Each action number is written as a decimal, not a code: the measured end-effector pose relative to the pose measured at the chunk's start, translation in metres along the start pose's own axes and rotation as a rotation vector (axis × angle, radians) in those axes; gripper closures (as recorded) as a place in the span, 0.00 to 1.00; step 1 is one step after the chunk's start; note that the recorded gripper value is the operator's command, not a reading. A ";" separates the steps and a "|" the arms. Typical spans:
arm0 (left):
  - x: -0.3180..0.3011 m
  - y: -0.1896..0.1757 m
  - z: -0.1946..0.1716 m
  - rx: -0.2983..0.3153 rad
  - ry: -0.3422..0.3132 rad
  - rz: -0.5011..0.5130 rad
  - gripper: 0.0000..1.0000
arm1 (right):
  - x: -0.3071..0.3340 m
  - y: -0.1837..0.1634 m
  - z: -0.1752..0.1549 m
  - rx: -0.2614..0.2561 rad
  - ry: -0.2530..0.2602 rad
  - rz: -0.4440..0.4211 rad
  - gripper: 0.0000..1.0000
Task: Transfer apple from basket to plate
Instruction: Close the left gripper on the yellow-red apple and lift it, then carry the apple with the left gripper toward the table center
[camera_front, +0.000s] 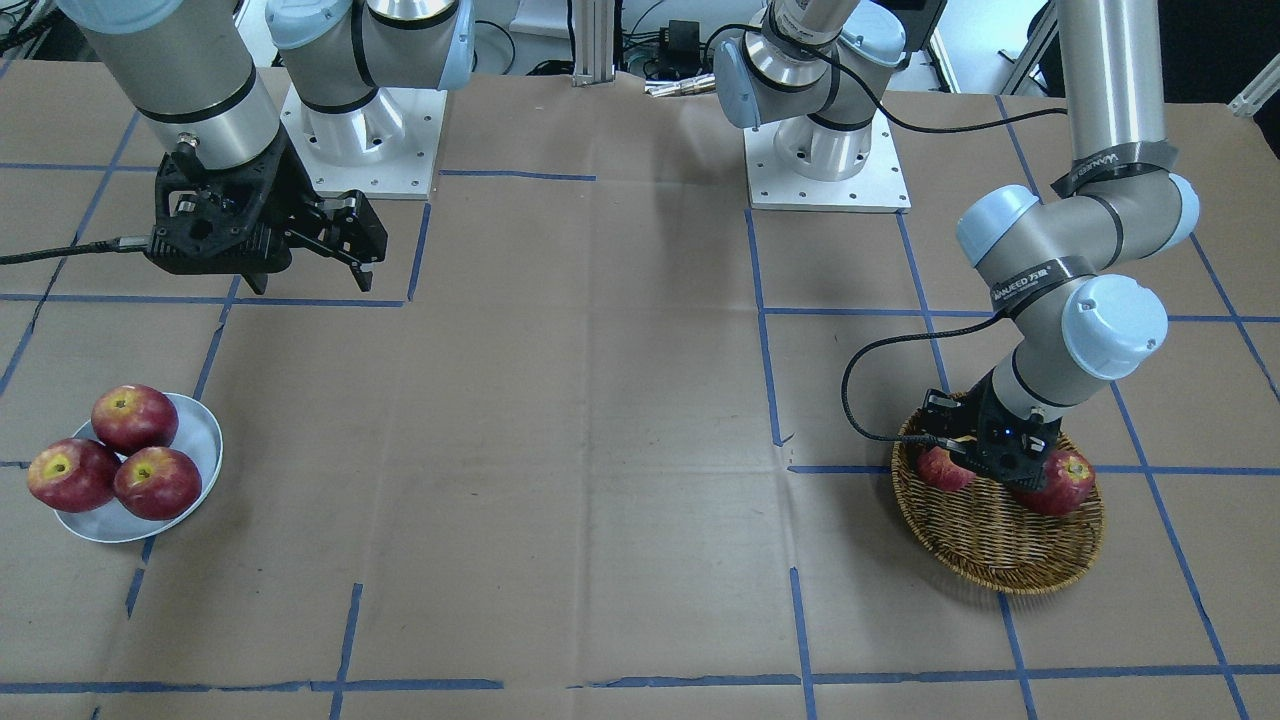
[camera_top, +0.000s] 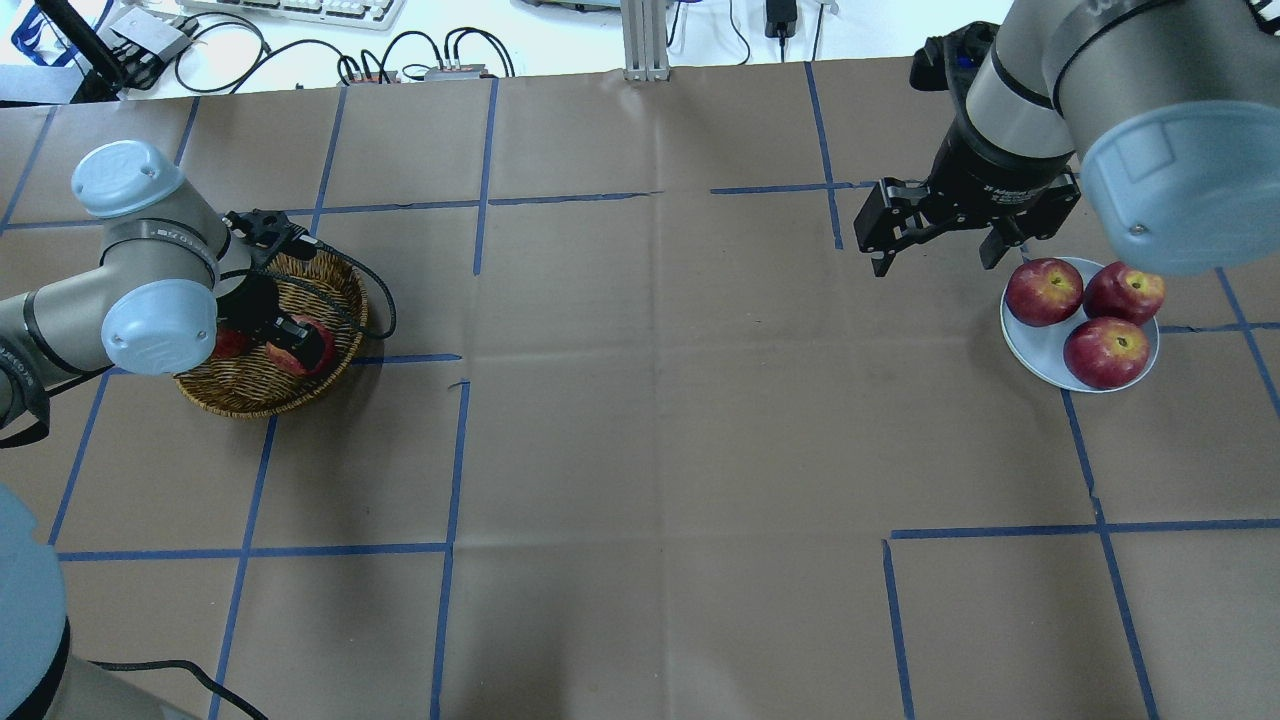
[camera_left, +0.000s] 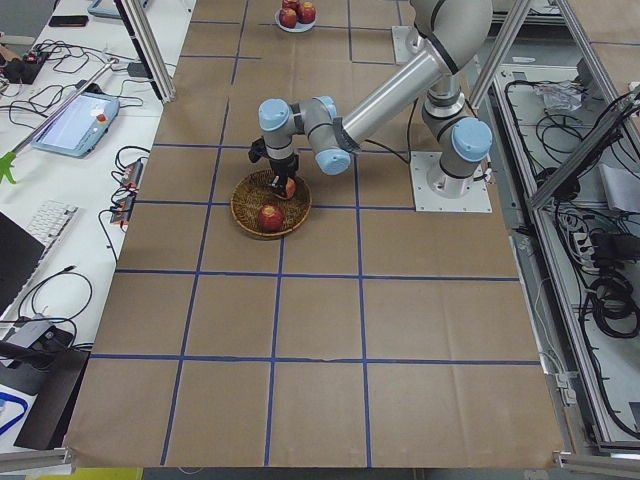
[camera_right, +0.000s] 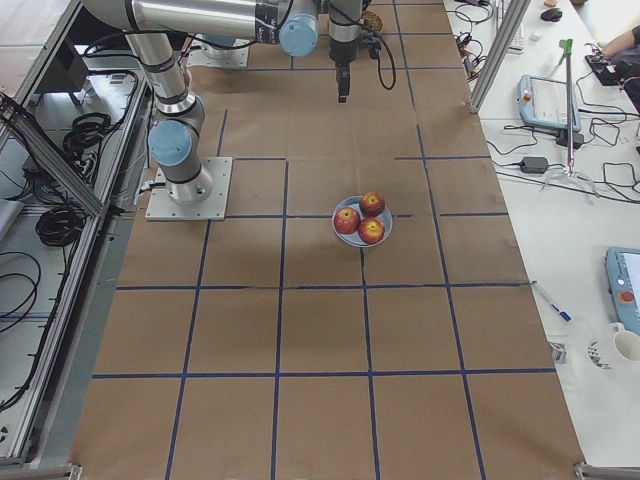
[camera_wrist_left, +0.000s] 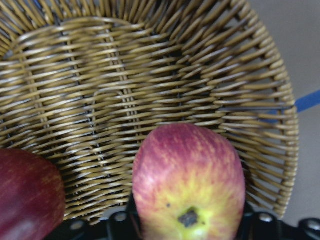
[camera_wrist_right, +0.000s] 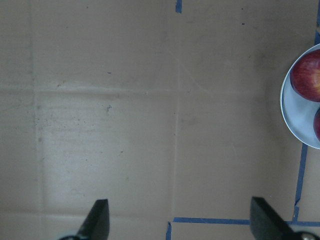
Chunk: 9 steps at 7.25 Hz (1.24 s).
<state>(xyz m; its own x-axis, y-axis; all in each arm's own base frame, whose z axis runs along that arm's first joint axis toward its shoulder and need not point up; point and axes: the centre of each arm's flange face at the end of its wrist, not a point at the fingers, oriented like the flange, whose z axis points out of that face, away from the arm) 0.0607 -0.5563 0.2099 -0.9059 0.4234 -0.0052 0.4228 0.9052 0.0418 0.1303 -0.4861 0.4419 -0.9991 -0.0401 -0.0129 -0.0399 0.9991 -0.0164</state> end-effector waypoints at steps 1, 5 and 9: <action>0.003 -0.005 -0.017 0.028 -0.010 -0.008 0.85 | 0.000 0.000 0.000 0.000 0.000 0.000 0.00; 0.153 -0.052 -0.111 0.080 -0.024 -0.216 0.85 | 0.000 0.000 0.000 0.001 0.000 0.000 0.00; 0.369 -0.128 -0.069 0.040 -0.009 -0.322 0.85 | -0.001 0.000 0.000 -0.001 0.000 0.000 0.00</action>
<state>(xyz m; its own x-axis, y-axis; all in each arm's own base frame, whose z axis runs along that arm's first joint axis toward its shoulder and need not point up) -0.3295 -0.5179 0.2711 -0.9931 0.1154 -0.0203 0.1155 0.9933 -0.0025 0.1309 -0.4858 0.4418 -0.9991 -0.0402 -0.0133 -0.0400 0.9991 -0.0153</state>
